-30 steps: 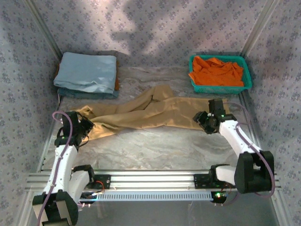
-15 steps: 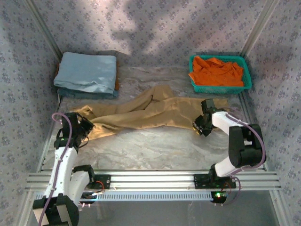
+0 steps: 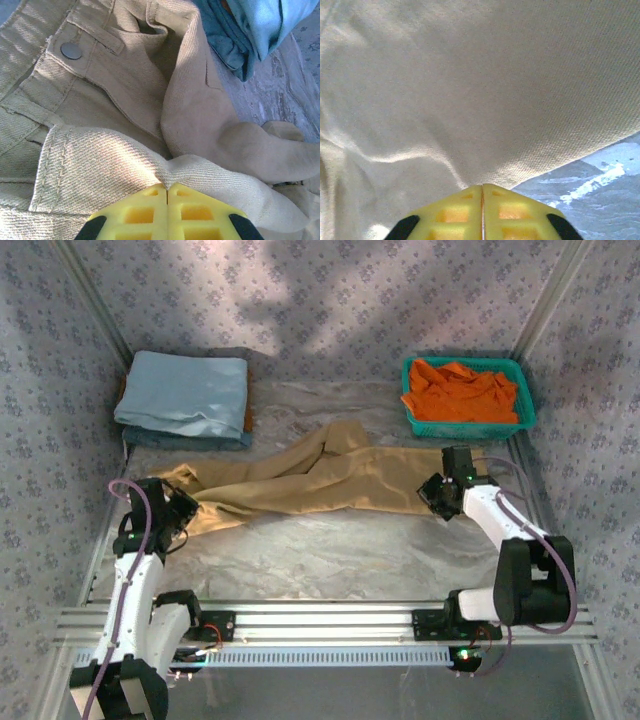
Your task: Fold and stack the trousers
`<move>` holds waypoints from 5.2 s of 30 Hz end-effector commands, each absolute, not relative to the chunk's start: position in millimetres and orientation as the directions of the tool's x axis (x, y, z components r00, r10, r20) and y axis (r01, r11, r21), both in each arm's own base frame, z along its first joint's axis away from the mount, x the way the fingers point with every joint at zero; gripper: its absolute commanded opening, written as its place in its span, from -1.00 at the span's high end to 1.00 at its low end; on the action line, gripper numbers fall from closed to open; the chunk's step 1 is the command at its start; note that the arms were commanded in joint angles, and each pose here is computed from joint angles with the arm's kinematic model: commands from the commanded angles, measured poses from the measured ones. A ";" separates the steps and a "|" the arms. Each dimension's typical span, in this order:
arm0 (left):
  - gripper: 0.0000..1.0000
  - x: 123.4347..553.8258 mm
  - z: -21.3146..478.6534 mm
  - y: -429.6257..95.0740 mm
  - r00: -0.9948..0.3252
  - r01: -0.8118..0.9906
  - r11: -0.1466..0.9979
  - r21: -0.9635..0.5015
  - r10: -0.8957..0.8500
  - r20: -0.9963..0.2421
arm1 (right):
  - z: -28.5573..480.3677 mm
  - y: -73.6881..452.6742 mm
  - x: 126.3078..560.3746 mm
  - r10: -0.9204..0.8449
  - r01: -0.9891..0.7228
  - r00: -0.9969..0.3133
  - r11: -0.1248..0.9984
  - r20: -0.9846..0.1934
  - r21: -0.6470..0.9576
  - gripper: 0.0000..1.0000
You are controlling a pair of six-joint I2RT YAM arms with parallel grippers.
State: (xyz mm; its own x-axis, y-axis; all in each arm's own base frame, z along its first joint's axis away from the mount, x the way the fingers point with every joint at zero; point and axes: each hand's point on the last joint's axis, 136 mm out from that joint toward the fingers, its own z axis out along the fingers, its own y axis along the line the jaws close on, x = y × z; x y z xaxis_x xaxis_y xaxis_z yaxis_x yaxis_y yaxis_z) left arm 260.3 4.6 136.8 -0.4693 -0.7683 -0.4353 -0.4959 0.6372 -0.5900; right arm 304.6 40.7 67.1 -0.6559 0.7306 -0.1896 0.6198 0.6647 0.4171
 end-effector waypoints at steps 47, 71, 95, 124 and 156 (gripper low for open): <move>-0.80 193.6 219.5 -47.5 -0.554 -0.208 0.648 -0.733 -0.695 -0.458 | 123.0 12.1 179.4 0.750 0.583 -0.646 0.605 -0.142 0.543 -0.13; -0.84 253.1 17.7 -35.8 -0.447 -0.697 0.541 -0.471 -0.841 -0.304 | 56.5 -61.0 282.8 0.877 0.782 -0.462 0.474 -0.133 0.406 -0.36; -0.86 252.1 123.1 27.0 -0.396 -0.632 0.540 -0.556 -0.841 -0.368 | 143.5 -3.8 348.2 0.646 0.503 -0.663 0.759 -0.378 0.414 -0.34; 0.19 380.1 84.9 43.6 -0.513 -0.667 0.605 -0.435 -0.796 -0.322 | 65.5 308.0 452.7 -0.469 -0.432 -0.797 0.883 -0.382 -0.184 -0.11; 1.00 381.8 183.0 37.4 -0.509 -0.555 0.669 -0.494 -0.743 -0.434 | 227.0 220.3 431.6 -0.202 -0.203 -0.714 0.976 -0.670 -0.077 1.00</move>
State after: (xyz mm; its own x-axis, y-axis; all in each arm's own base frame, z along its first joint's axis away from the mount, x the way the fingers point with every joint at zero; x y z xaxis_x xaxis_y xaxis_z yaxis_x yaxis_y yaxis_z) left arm 383.4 40.8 156.0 -0.4998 -0.7674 -0.4016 -0.5968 0.6412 -0.4824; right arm 440.1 233.9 207.1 -0.7365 -0.2440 -0.6309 -0.2527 0.9644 -0.0780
